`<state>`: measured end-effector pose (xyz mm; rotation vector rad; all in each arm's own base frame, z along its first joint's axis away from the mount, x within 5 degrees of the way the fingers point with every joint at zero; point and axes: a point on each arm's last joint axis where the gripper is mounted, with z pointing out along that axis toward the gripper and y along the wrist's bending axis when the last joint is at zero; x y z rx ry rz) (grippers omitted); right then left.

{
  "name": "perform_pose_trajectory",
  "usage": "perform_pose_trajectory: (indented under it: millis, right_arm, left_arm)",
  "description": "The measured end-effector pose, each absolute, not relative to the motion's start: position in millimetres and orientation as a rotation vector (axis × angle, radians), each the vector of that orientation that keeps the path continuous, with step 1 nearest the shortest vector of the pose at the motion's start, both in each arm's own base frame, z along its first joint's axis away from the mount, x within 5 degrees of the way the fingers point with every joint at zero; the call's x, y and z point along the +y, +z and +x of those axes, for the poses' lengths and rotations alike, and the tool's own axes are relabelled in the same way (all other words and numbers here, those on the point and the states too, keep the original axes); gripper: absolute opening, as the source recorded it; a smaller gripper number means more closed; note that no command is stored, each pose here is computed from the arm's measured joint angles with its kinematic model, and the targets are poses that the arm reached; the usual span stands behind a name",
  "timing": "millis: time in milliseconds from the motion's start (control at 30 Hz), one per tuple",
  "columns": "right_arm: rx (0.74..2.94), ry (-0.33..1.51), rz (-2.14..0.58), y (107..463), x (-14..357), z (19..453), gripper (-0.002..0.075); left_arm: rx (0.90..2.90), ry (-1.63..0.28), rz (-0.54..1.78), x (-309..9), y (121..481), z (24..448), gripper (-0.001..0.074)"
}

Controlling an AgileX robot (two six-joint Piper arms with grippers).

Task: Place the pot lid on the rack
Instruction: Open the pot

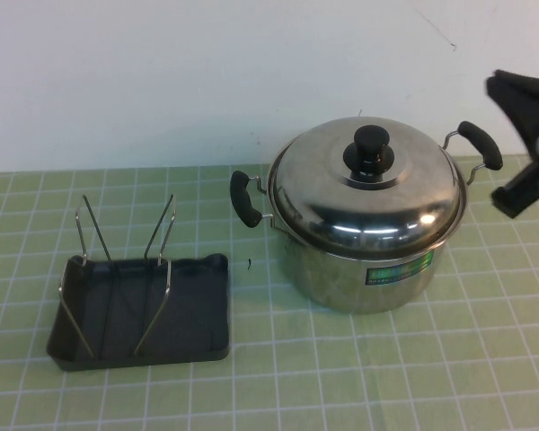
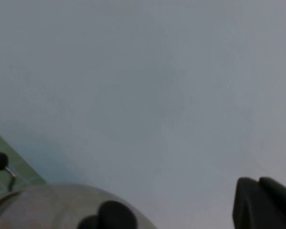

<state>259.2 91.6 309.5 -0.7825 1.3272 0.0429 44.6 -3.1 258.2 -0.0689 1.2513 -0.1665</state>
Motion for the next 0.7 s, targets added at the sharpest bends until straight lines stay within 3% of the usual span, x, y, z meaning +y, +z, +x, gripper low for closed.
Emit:
perform_pose_trajectory:
  millis: [300, 400, 567, 633, 700]
  right_arm:
    - [1.431, 0.288, -0.781, 277, 146, 318, 0.0024]
    - [1.500, 0.351, -0.735, 261, 153, 336, 0.0158]
    - [1.548, 0.383, -0.700, 246, 157, 351, 0.0545]
    - [1.566, 0.388, -0.688, 241, 158, 354, 0.0630]
    - [1.589, 0.394, -0.683, 232, 158, 356, 0.0660]
  left_arm:
    - [1.264, -0.213, -0.104, -3, 253, 46, -0.0002]
    - [1.264, -0.210, -0.101, -3, 253, 46, -0.0002]
    - [1.264, -0.206, -0.098, -3, 253, 46, -0.0002]
    - [1.264, -0.206, -0.098, -3, 253, 46, -0.0002]
    - [1.267, -0.203, -0.096, -3, 253, 46, -0.0002]
